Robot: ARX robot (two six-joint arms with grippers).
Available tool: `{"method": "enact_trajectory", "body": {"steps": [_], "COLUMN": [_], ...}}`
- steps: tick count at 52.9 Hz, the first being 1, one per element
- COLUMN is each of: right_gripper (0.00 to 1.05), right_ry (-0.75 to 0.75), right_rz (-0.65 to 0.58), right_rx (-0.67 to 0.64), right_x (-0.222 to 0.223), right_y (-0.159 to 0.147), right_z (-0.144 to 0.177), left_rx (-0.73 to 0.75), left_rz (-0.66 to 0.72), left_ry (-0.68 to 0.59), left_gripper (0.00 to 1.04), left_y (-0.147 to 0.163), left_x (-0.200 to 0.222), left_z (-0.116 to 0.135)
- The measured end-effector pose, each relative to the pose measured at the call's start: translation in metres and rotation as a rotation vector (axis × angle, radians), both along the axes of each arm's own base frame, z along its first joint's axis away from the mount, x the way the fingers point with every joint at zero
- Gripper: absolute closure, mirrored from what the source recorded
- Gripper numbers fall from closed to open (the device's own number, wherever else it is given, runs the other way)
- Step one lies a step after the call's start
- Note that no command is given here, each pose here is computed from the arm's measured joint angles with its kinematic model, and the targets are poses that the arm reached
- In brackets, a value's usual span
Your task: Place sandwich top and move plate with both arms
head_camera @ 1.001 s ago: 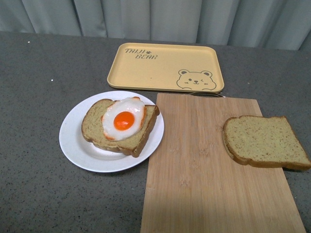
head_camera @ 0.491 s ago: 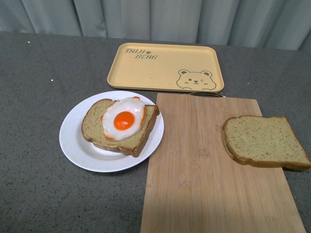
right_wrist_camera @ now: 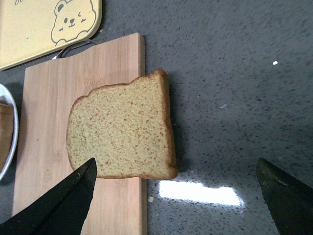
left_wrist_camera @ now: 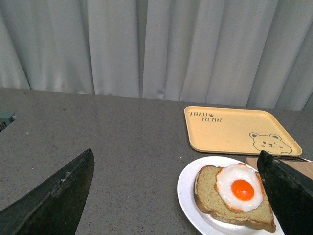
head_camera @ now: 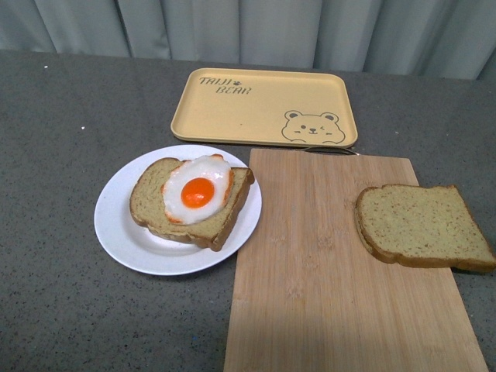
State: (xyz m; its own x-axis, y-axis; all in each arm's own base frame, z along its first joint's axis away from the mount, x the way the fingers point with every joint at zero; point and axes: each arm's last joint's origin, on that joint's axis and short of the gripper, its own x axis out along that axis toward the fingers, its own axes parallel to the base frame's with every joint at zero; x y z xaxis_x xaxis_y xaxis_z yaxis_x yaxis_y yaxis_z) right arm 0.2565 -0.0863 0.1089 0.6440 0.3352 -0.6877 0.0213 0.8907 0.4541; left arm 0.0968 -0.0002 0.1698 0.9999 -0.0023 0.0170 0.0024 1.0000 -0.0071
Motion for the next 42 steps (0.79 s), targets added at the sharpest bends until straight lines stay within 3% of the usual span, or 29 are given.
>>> {"method": "enact_trajectory", "body": {"steps": [19, 37, 42], "right_gripper": [0.09, 0.09, 0.25], "right_ry": [0.177, 0.238, 0.247], "right_rz": [0.043, 0.064, 0.053], "right_rx": [0.228, 0.295, 0.3], "right_x": [0.03, 0.048, 0.051], "right_y": [0.003, 0.018, 0.019], "right_z": [-0.054, -0.079, -0.082], "left_rx": [0.0, 0.0, 0.0], "left_rz": [0.0, 0.0, 0.0], "left_ry": [0.0, 0.0, 0.0], "left_gripper": [0.07, 0.07, 0.07], "left_y": [0.0, 0.0, 0.0], "left_x": [0.0, 0.0, 0.0], "left_z": [0.0, 0.0, 0.0]}}
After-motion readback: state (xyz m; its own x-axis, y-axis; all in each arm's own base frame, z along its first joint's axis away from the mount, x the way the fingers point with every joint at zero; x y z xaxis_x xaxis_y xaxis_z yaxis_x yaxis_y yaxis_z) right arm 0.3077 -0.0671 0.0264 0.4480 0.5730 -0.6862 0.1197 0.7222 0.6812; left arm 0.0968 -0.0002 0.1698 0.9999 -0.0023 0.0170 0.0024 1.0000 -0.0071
